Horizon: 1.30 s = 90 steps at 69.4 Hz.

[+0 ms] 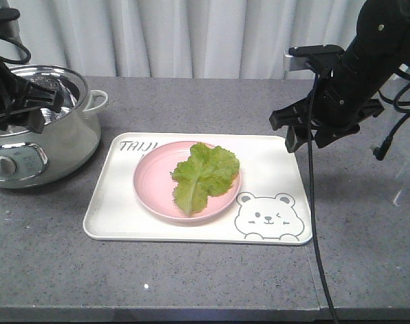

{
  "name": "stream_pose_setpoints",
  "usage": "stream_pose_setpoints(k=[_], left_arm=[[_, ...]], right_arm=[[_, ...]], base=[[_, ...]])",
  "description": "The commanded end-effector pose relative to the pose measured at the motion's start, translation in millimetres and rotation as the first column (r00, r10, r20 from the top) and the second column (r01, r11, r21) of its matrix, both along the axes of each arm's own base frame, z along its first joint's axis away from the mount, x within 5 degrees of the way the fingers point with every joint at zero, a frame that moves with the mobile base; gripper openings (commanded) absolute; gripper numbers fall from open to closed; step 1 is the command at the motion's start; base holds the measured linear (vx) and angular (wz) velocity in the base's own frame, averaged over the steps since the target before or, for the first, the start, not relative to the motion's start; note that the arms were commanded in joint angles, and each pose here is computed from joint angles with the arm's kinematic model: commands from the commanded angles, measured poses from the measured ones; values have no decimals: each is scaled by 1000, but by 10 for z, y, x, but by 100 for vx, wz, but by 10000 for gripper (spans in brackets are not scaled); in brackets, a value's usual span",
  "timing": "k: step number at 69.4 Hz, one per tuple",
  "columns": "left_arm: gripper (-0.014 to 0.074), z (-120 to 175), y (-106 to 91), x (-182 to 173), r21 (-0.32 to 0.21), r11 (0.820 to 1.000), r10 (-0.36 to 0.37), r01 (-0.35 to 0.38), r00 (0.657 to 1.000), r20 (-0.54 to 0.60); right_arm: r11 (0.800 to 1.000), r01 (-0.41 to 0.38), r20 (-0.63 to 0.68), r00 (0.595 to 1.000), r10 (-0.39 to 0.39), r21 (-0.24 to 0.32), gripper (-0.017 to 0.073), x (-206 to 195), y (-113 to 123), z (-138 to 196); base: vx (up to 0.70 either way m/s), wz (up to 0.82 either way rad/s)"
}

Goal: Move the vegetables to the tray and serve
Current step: 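Release the plate and move both grippers to opposite tray edges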

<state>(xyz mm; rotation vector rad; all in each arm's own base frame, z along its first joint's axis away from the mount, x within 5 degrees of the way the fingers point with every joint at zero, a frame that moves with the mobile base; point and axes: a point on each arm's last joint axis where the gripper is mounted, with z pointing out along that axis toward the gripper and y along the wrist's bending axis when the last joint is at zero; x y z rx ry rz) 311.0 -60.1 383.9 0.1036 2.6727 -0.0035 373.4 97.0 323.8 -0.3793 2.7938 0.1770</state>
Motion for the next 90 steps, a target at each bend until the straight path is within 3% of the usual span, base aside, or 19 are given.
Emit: stream_pose_setpoints(k=[1,7,12,21,25,37,51,64,80,90], left_arm=[[355,76,-42,18,-46,999,-24,26,999,46],[355,16,-87,67,-78,996,-36,38,999,28],[355,-42,-102,119,-76,996,-45,46,999,15],[355,-158,-119,193,-67,997,-52,50,998,-27],[355,-204,-126,225,-65,997,-52,49,998,-38],[355,-344,-155,298,-72,996,-61,56,996,-67],[355,-684,-148,275,-55,996,-72,65,989,-133],[355,-852,-145,261,-53,997,-70,63,987,-144],[355,-890,-154,288,-59,996,-70,62,989,-132],[355,-879,-185,309,-95,994,-69,59,992,-105]], right_arm=[[1000,17,17,1000,-17,3,393,-67,-44,179],[999,42,15,999,-42,14,393,-48,-72,169],[997,81,-1,997,-81,15,393,-20,-142,140],[982,127,-38,992,-122,140,393,10,-245,148],[977,137,-43,990,-132,164,393,17,-276,154],[980,150,-53,988,-144,132,393,12,-300,102],[988,137,-161,979,-124,73,393,-71,-335,-309],[982,153,-157,978,-135,110,393,-64,-306,-385],[983,158,-178,974,-139,96,393,-10,-296,-503],[981,172,-192,970,-151,95,393,29,-291,-580]], base=[[0,0],[0,0],[0,0],[0,0],[0,0],[0,0],[0,0],[0,0],[0,0],[0,0]])
